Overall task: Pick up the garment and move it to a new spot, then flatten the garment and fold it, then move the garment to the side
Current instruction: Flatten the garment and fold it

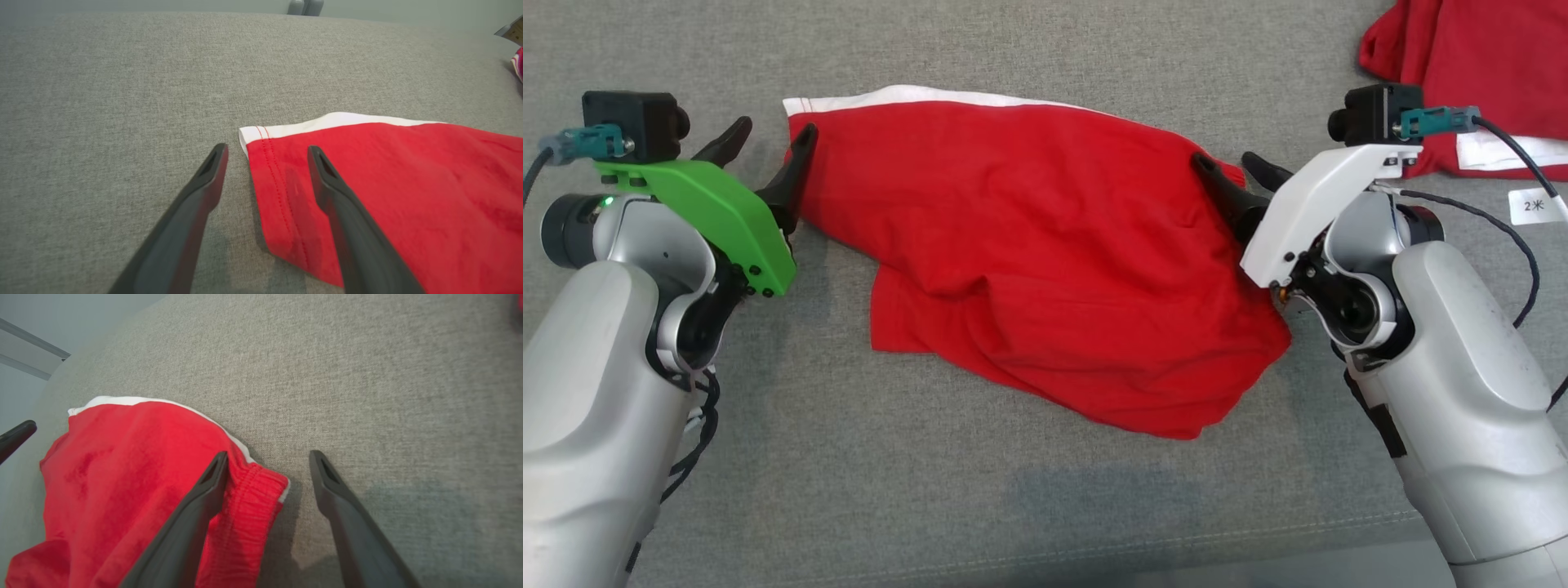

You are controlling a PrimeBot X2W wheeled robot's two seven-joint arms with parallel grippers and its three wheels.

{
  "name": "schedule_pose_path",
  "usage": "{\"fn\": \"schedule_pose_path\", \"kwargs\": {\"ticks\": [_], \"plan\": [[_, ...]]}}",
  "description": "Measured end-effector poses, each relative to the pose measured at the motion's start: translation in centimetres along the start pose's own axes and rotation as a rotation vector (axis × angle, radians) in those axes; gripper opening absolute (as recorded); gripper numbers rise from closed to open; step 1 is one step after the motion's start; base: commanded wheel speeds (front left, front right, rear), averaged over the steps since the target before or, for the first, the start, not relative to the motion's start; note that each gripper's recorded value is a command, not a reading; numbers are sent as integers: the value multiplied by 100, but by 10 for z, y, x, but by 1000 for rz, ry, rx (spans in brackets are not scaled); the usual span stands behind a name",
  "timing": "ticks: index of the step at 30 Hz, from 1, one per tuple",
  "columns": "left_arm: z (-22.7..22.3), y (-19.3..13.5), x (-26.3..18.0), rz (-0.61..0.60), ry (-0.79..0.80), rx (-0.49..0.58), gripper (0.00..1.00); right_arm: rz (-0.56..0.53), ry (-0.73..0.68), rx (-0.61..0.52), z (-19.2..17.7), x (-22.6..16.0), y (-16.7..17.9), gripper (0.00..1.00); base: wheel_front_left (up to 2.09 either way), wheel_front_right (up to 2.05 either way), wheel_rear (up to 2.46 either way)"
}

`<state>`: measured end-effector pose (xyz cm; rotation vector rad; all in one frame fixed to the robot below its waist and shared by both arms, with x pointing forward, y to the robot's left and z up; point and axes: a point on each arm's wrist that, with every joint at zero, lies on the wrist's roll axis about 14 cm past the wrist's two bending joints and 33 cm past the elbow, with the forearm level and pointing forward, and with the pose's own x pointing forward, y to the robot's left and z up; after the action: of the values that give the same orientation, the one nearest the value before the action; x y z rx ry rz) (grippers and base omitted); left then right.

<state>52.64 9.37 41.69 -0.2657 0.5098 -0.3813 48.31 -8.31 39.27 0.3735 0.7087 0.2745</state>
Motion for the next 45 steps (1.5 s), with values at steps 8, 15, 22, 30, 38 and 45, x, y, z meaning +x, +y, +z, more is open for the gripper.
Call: {"fn": "schedule_pose_path", "kwargs": {"ticks": [8,15,22,30,38,45], "plan": [[-12,8,22,-2,64,-4,100,27,27,9,-4,13,7,100,0,0,0],[-24,11,36,-8,113,-10,100,42,51,17,-9,15,9,70,0,0,0],[-24,7,44,-28,124,-7,69,58,69,16,-12,14,11,0,0,0,0],[-25,-3,47,-57,125,-9,0,67,50,9,-11,12,12,0,0,0,0],[-8,-10,42,-67,62,1,0,65,-76,-1,16,5,14,0,0,0,0],[44,-26,35,-102,-97,4,0,70,-286,-50,69,-11,19,0,0,0,0]]}}
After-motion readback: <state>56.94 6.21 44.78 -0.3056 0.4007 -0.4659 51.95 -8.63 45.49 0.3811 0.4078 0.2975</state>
